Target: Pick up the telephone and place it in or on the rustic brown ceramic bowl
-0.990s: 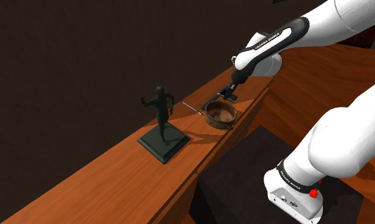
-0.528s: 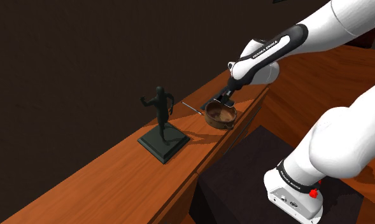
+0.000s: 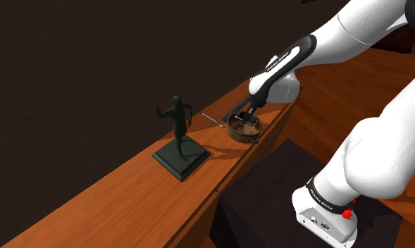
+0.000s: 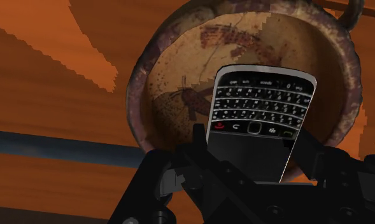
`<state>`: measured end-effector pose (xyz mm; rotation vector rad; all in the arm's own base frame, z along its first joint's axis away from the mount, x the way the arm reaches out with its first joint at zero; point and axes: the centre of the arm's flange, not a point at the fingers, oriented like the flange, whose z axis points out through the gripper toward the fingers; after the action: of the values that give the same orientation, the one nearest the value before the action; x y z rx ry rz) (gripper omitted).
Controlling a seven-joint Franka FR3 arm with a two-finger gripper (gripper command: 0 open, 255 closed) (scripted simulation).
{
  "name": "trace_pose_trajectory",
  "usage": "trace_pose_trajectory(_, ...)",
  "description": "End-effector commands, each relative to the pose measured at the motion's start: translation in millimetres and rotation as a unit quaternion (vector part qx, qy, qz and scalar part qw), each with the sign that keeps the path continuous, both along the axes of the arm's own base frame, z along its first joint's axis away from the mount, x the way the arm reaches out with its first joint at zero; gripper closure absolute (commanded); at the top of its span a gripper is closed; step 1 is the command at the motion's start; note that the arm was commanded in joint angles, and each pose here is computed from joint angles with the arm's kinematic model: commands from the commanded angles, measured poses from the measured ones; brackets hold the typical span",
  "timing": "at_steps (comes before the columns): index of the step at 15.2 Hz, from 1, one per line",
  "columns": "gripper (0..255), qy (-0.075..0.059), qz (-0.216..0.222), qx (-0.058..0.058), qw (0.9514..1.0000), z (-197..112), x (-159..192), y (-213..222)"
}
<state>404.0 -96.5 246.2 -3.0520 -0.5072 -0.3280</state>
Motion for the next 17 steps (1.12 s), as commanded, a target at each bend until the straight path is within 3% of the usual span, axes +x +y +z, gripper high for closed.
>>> trace_pose_trajectory(1,255,0.0,-0.001,0.0,1.0,-11,0,-1)
trace_pose_trajectory(9,255,0.0,-0.001,0.0,1.0,-18,0,-1)
trace_pose_trajectory(10,0,0.0,-0.001,0.0,1.0,-18,0,-1)
trace_pose_trajectory(15,0,0.0,-0.001,0.0,1.0,-18,0,-1)
trace_pose_trajectory(17,0,0.0,-0.001,0.0,1.0,8,-5,-2)
